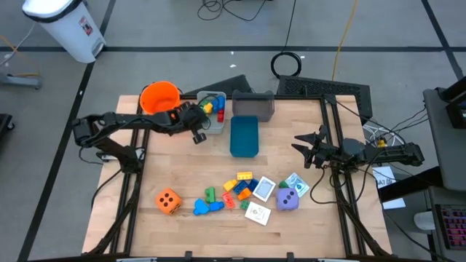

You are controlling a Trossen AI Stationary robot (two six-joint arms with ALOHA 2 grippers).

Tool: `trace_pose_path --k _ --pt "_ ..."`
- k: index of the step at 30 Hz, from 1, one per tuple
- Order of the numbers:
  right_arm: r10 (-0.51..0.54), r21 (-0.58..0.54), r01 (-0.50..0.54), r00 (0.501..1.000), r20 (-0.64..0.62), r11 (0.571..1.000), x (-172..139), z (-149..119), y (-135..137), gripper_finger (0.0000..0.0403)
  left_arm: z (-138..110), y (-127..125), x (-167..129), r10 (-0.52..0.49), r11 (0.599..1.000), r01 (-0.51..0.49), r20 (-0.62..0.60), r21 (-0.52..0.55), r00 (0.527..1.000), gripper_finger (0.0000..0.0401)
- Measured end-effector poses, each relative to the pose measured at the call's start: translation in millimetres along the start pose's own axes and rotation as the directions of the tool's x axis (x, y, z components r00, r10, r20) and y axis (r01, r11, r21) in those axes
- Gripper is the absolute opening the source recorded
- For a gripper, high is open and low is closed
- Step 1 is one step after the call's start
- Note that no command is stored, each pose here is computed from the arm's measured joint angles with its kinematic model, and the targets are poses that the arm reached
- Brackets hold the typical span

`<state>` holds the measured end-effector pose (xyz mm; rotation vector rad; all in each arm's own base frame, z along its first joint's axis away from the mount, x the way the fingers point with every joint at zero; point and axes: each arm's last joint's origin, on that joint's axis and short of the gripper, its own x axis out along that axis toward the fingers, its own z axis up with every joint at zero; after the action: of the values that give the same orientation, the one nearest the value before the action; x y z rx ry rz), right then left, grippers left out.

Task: Pick & Place Toys
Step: Put the green 2 stud gamepiece into the white bin

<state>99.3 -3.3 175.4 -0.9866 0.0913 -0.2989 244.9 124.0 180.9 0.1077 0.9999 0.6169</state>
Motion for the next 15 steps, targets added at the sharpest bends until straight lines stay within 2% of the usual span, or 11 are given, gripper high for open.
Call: trace_pose_path --k 5,15 --pt "0.0 0.0 0.0 1.0 0.0 1.0 0.0 0.0 0.0 0.0169 0.6 -2.8 -1.6 0.056 0.998 -0.055 -0.006 0.042 0.998 0.0041" --pt "0.0 0.0 0.0 1.0 0.0 1.0 0.0 0.0 0.0 0.0169 3.2 -10.9 -6.4 0.132 0.99 -0.132 0.006 0.054 0.991 0.0161"
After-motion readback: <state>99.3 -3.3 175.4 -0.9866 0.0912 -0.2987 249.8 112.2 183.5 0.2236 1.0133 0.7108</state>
